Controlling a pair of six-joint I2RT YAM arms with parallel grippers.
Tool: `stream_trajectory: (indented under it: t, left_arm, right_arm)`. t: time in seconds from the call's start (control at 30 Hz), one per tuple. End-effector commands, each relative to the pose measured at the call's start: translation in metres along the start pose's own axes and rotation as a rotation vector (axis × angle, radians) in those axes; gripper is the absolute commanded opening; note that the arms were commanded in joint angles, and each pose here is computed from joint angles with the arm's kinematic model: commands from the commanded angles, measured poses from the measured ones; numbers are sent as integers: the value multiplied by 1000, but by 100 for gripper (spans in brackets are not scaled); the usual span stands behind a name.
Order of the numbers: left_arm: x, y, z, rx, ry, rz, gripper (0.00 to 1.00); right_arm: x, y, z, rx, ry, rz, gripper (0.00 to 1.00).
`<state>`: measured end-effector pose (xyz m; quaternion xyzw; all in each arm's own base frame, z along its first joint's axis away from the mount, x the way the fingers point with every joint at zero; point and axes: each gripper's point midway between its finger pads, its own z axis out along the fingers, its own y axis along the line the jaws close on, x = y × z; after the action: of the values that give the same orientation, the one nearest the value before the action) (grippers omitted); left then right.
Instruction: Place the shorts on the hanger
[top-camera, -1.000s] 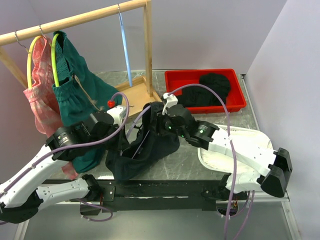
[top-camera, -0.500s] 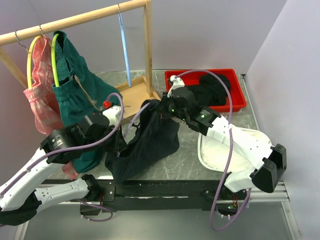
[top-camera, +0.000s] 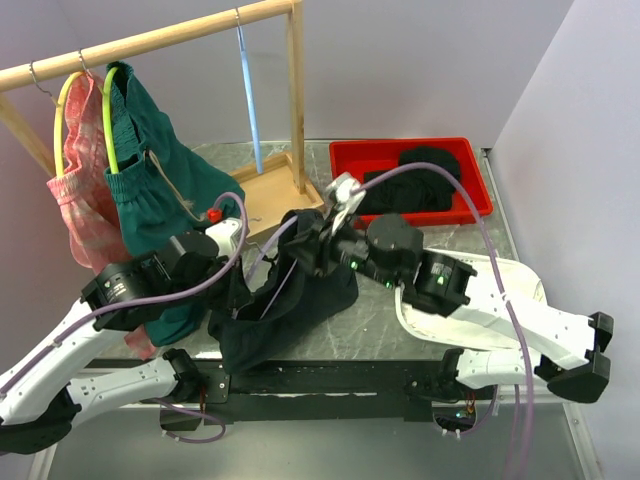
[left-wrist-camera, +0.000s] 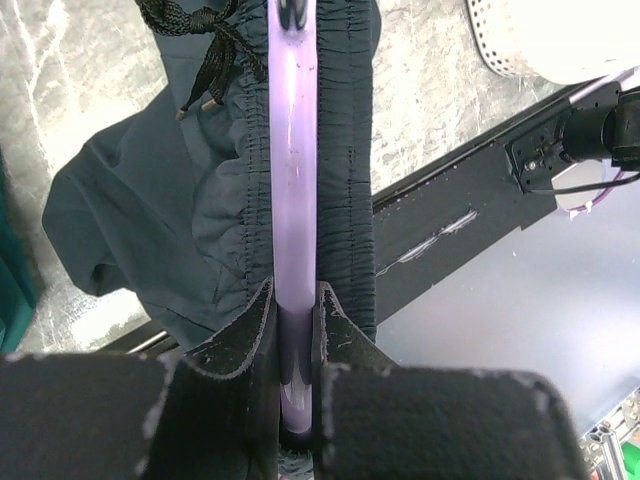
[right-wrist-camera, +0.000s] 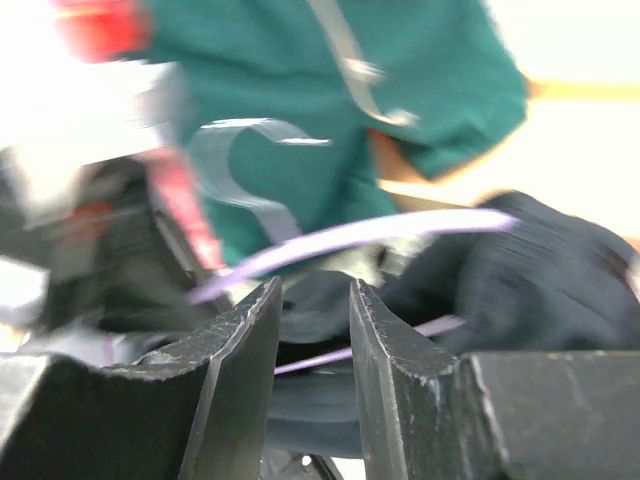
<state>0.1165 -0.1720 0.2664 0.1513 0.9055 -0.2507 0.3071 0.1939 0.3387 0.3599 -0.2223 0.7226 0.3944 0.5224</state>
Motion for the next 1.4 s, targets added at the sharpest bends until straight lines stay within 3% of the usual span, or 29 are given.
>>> stream_trajectory:
  t: [0.0, 0.57, 0.83, 0.93, 1.0, 1.03, 1.1, 1.17, 1.2, 1.3, 1.37]
  left_arm:
    - [-19, -18, -3, 76, -65, 11, 1]
    - [-26, -29, -8, 120, -64, 40, 1]
    - [-41, -34, -20, 138, -127, 40, 1]
    - [-41, -35, -19, 142, -128, 40, 1]
    - [-39, -34, -18, 140, -122, 45, 1]
    - [-40, -33, -17, 134, -128, 45, 1]
    - [-42, -33, -18, 128, -128, 36, 1]
    - [-50, -20, -20, 47, -167, 17, 18]
    - [-52, -18, -22, 37, -176, 14, 36]
    - [-55, -18, -27, 36, -191, 7, 46]
    - [-57, -18, -29, 34, -200, 6, 65]
  right_arm:
    - [-22, 34, 4, -67, -82, -185, 41]
    - [-4, 46, 55, -65, -9, -322, 45]
    - [13, 44, 68, -66, 17, -331, 45]
    - [11, 42, 70, -53, 5, -330, 39]
    - [6, 40, 67, -43, -20, -325, 23]
    - [1, 41, 64, -41, -34, -324, 9]
    - [-1, 39, 63, -32, -51, -324, 0]
    - [-4, 37, 59, -28, -69, -321, 0]
    - [-8, 37, 58, -21, -86, -317, 0]
    - [-9, 34, 54, -17, -97, -314, 0]
    - [-8, 32, 51, -6, -98, -314, 0]
